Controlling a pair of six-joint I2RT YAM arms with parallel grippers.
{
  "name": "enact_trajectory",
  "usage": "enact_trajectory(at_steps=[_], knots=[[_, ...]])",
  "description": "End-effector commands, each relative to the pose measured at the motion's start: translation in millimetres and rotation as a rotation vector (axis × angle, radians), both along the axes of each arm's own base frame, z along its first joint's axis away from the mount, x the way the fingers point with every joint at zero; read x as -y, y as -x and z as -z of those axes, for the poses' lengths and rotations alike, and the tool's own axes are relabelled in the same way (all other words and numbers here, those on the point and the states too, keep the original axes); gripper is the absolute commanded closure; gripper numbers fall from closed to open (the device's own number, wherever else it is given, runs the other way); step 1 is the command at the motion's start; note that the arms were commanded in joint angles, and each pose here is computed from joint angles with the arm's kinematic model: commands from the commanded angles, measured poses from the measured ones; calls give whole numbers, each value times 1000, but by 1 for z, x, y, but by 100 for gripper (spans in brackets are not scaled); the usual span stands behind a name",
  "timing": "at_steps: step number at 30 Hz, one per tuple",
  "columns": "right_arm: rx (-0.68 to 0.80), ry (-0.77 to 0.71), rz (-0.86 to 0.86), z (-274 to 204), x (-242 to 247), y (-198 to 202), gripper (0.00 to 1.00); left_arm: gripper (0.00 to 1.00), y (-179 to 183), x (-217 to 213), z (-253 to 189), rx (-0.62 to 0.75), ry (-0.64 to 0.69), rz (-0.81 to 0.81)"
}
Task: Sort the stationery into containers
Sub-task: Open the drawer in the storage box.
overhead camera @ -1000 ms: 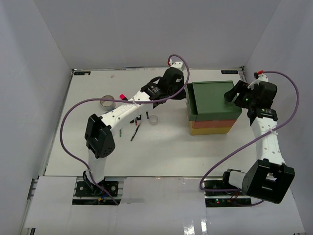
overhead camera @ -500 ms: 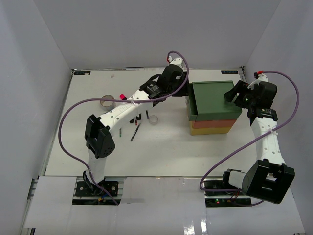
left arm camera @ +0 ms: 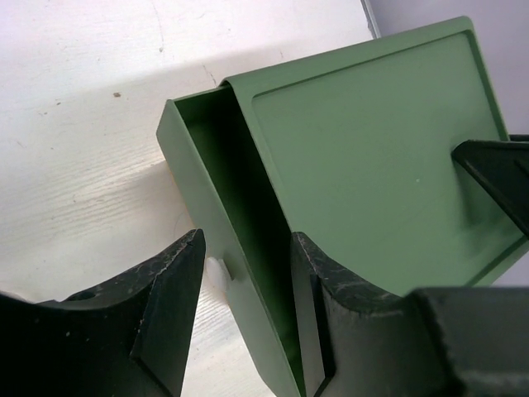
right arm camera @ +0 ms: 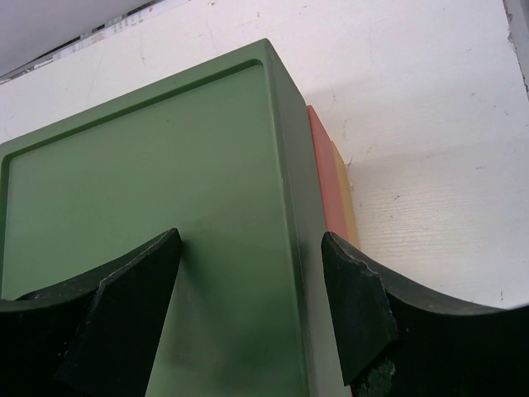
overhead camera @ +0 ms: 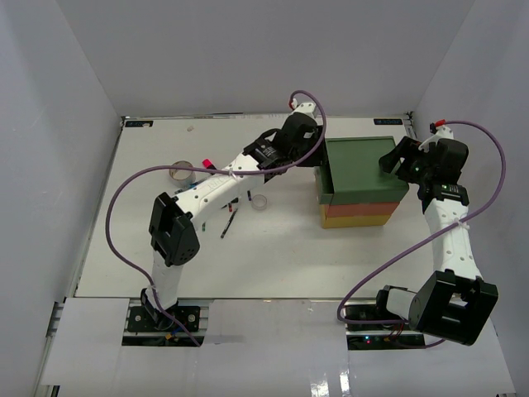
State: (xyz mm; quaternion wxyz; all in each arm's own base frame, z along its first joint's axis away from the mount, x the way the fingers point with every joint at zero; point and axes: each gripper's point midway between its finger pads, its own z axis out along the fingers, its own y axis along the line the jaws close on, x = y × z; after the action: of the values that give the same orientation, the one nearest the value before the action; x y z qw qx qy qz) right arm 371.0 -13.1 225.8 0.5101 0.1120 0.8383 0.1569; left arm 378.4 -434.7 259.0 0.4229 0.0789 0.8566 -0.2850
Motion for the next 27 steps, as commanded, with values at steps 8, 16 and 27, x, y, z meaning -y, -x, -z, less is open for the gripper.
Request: enact_trajectory(at_steps=[8, 16, 27], knots=[[-41, 11, -4, 14, -1, 8, 26, 53, -4, -1, 7, 36, -76, -33], [-43, 15, -2, 15, -1, 8, 26, 69, -2, -13, 5, 47, -112, -50], [-45, 16, 5, 15, 1, 8, 26, 74, 2, -28, -9, 72, -123, -76]])
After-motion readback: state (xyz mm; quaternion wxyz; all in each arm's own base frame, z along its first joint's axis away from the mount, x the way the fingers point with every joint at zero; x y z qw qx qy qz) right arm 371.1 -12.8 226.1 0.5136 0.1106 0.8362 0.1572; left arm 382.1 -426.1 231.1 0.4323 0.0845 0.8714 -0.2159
